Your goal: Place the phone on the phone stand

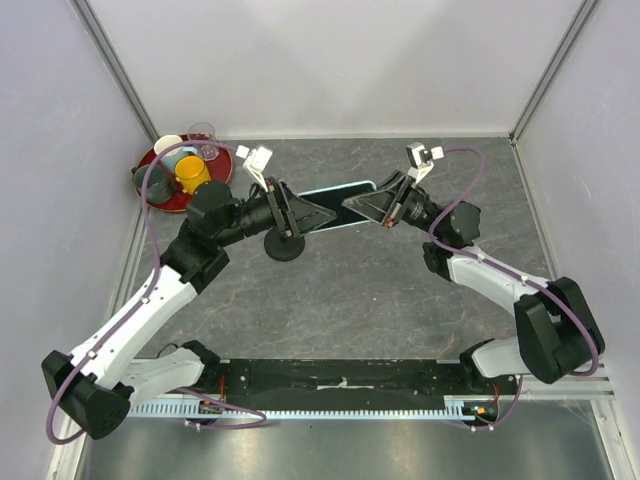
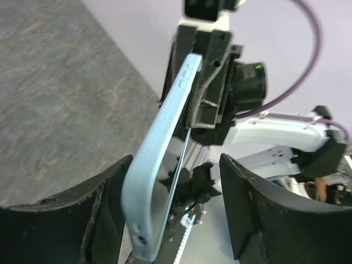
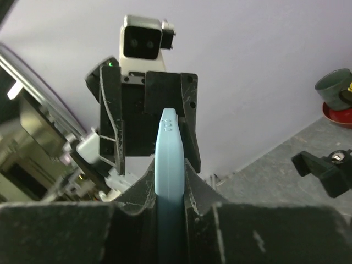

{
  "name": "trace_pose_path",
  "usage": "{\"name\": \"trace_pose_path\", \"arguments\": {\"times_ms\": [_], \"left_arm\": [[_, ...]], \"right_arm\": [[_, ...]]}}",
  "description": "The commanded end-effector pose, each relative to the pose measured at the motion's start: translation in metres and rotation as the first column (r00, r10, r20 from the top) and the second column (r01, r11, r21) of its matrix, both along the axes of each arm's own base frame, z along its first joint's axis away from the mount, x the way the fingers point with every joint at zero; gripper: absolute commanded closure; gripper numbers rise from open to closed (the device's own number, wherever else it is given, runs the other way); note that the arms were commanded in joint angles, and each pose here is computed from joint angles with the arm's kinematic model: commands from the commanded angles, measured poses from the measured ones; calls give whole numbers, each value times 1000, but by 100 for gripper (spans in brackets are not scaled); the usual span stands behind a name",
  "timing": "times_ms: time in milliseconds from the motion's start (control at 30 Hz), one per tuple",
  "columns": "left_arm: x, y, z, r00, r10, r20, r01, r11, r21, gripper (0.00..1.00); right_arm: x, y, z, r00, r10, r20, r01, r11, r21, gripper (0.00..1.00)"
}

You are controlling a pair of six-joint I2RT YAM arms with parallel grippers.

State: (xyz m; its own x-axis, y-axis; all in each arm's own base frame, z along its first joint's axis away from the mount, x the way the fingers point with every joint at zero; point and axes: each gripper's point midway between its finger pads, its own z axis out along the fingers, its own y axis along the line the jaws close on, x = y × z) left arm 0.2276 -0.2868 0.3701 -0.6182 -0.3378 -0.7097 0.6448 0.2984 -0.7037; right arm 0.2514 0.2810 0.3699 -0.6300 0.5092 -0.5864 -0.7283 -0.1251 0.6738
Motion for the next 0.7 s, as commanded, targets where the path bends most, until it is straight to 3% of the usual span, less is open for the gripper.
{"name": "trace_pose_path", "arguments": {"times_ms": [0,33,67,100,133,167,233,300,367,433,500,600,667], "left_arm": [[-10,34,-17,988,55,144,-92,960,264,30],[-11,44,-21,985,78,157,-124,943,310,30],[-11,64,-13,968,159,195,-219,916,338,30],[-16,79,-28,966,177,187,-241,876,418,30],[-18,90,-29,959,204,194,-273,849,452,30],[-19,103,-17,942,243,231,-326,826,459,30],[-27,116,-21,946,221,237,-317,781,538,28],[-29,111,-9,956,153,252,-274,774,571,20],[-47,100,-5,979,12,205,-137,782,608,2],[-47,90,-13,983,-78,165,-47,764,644,0],[-61,75,-10,966,-200,164,60,790,610,0],[-82,56,-3,914,-351,201,199,823,532,1],[-99,44,-4,850,-479,219,331,810,484,2]], "right_arm": [[-15,11,12,914,101,394,-36,985,-170,100],[-11,13,4,915,117,386,-26,972,-232,100],[0,16,-10,852,107,512,65,950,-307,100],[13,17,-38,923,136,359,47,889,-455,100],[19,16,-47,907,122,402,122,839,-530,100],[30,15,-43,829,132,544,251,781,-572,100],[28,15,-82,864,172,473,271,632,-726,100],[16,18,-82,848,260,462,240,587,-773,100],[-6,37,-75,819,350,453,179,596,-783,100],[-32,44,-82,797,434,421,132,555,-821,100],[-49,42,-76,784,478,397,88,548,-832,100],[-74,40,-62,746,525,410,19,598,-801,100],[-88,37,-51,731,537,421,-13,628,-778,100]]}}
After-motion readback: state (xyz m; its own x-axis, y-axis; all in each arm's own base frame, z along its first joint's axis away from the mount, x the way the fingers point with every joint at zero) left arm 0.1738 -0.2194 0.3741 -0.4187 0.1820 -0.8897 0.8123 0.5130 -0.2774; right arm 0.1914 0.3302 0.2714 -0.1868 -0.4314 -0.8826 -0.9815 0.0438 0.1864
